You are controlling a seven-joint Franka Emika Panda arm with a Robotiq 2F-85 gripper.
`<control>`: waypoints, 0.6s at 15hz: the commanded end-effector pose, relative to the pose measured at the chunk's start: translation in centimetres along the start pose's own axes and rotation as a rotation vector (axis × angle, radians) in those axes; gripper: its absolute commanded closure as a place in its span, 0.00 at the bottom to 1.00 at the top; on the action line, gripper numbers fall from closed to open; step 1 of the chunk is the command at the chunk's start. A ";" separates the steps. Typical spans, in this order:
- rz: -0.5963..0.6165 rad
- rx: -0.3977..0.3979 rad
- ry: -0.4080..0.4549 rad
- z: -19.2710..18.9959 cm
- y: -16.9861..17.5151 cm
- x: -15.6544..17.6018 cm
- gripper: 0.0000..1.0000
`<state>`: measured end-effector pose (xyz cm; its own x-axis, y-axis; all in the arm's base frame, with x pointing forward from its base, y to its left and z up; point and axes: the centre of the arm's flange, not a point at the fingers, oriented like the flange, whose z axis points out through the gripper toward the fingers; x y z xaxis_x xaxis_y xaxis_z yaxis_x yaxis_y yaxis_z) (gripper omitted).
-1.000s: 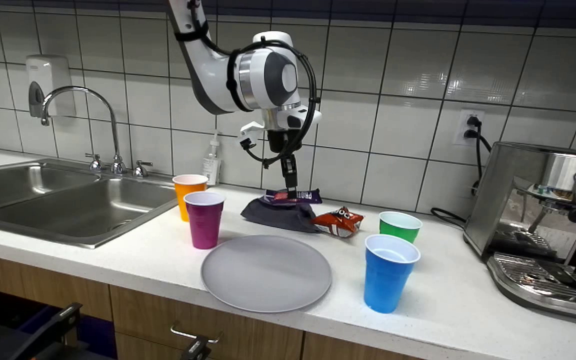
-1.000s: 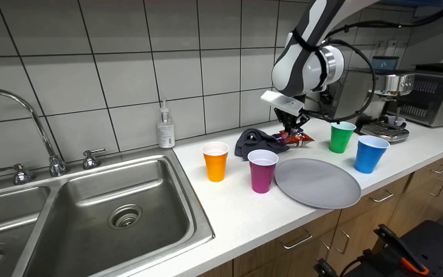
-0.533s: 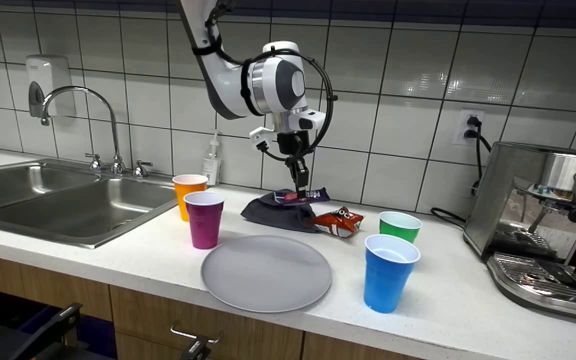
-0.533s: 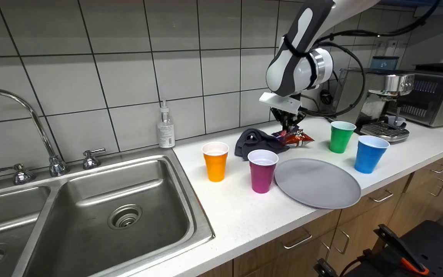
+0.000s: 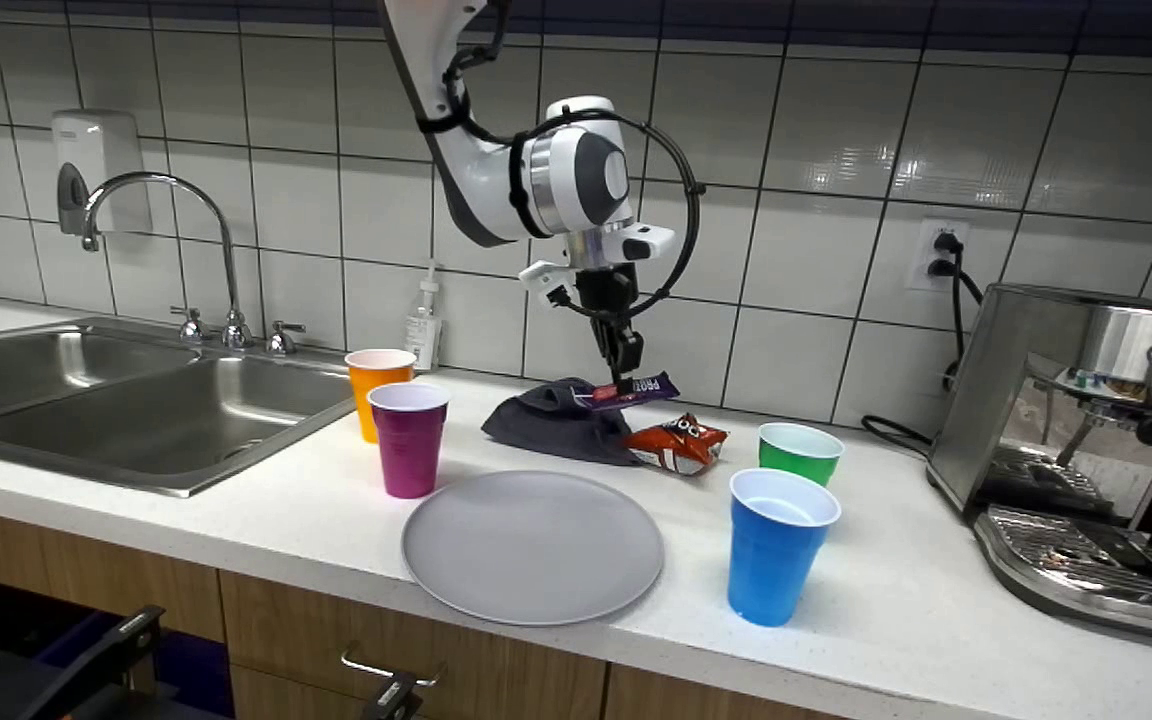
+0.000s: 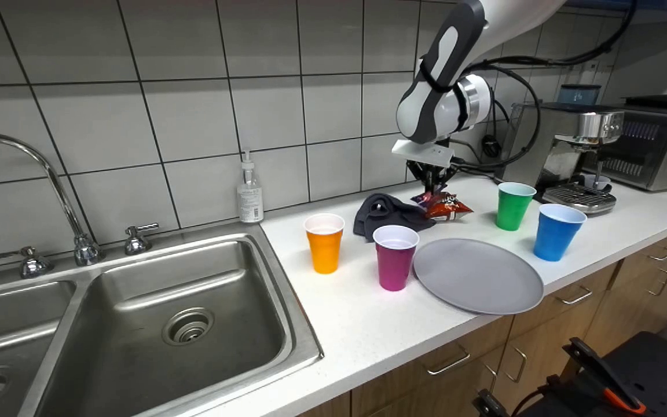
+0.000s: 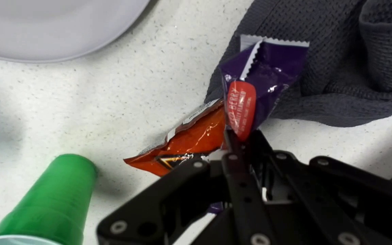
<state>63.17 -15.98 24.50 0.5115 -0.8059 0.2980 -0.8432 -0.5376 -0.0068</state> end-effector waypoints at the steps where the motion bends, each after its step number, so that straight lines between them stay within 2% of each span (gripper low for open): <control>1: -0.050 -0.025 -0.006 1.2 -1.3 2.3 0.97; 9: -0.108 -0.051 -0.009 3.5 -2.9 2.7 0.97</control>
<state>65.74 -16.89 22.00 0.5758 -0.7607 0.2995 -0.8063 -0.5890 0.0542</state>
